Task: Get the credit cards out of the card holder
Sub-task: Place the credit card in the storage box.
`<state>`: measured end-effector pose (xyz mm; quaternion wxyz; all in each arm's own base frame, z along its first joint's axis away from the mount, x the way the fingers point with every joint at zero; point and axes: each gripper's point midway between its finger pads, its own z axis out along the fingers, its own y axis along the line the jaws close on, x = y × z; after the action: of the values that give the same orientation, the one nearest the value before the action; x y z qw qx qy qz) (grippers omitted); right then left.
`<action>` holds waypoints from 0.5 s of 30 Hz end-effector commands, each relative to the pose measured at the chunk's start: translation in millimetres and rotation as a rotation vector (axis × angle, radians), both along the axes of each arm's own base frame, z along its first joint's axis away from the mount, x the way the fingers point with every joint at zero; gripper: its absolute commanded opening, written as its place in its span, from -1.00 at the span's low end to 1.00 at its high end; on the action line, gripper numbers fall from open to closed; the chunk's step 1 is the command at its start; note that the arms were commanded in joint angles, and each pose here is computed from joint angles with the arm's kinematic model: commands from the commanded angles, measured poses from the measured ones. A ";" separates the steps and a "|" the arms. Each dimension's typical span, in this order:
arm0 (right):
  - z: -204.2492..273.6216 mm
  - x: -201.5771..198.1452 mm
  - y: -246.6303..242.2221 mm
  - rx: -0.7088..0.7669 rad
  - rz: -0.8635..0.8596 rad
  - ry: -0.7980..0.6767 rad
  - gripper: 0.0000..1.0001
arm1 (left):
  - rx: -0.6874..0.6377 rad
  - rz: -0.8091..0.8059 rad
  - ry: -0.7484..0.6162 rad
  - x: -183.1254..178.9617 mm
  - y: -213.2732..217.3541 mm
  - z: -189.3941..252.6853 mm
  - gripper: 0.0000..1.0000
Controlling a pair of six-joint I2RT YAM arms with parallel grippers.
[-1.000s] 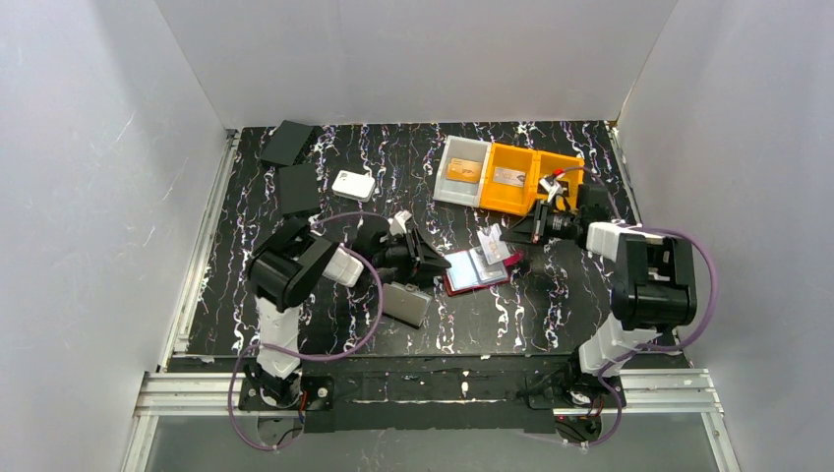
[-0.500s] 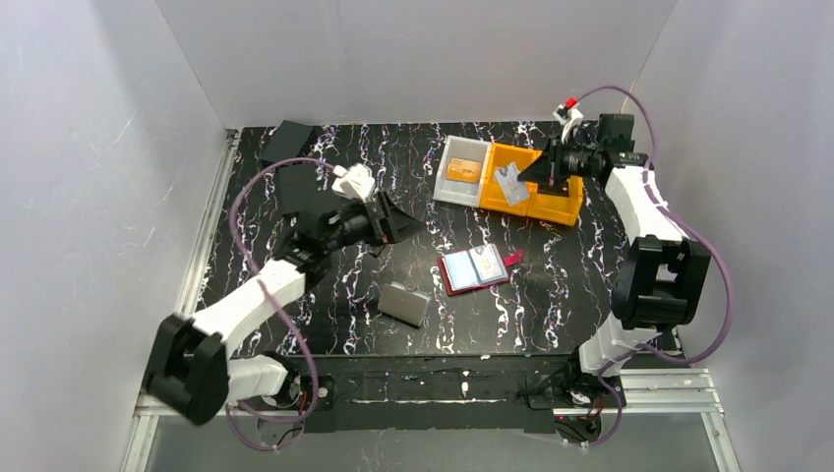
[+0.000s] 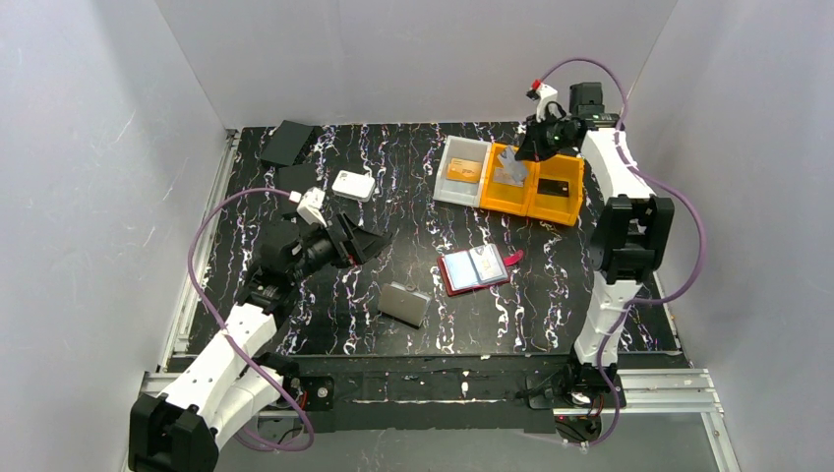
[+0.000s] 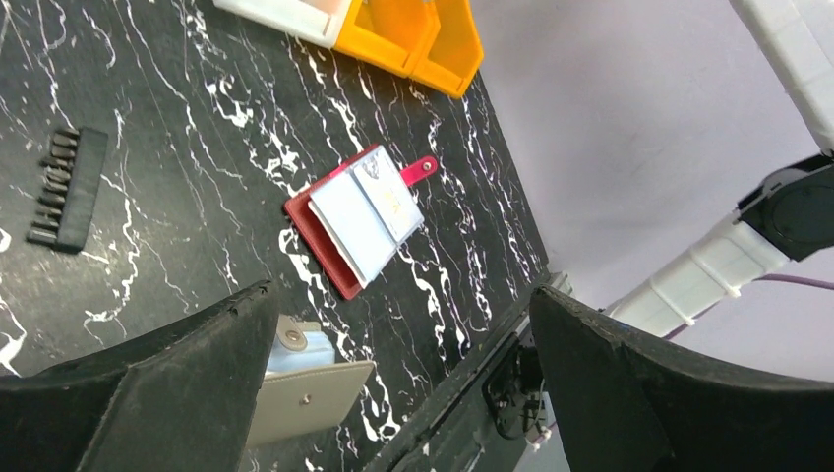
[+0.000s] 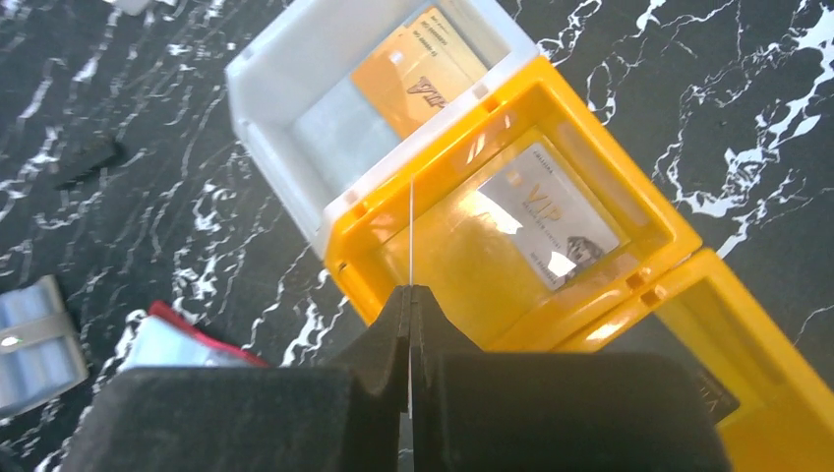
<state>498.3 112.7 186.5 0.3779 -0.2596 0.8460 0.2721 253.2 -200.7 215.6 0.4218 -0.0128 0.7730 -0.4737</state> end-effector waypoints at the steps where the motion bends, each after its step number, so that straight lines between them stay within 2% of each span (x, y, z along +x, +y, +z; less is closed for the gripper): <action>1: -7.5 14.7 3.7 -0.145 0.037 -0.043 -0.97 | -0.014 -0.035 0.029 -11.1 -1.0 -4.2 0.97; 7: -37.6 24.6 5.8 -0.304 0.044 -0.045 -0.97 | -0.016 -0.048 0.049 -14.4 -2.0 -9.6 0.97; 15: -59.2 19.8 3.5 -0.389 0.076 -0.019 -0.97 | -0.011 -0.053 0.071 -17.9 -1.4 -18.8 0.97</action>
<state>512.0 125.8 122.3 0.3157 -0.3420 0.8726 0.1480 241.0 -202.6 198.0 0.3854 -0.0179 0.7858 -0.4834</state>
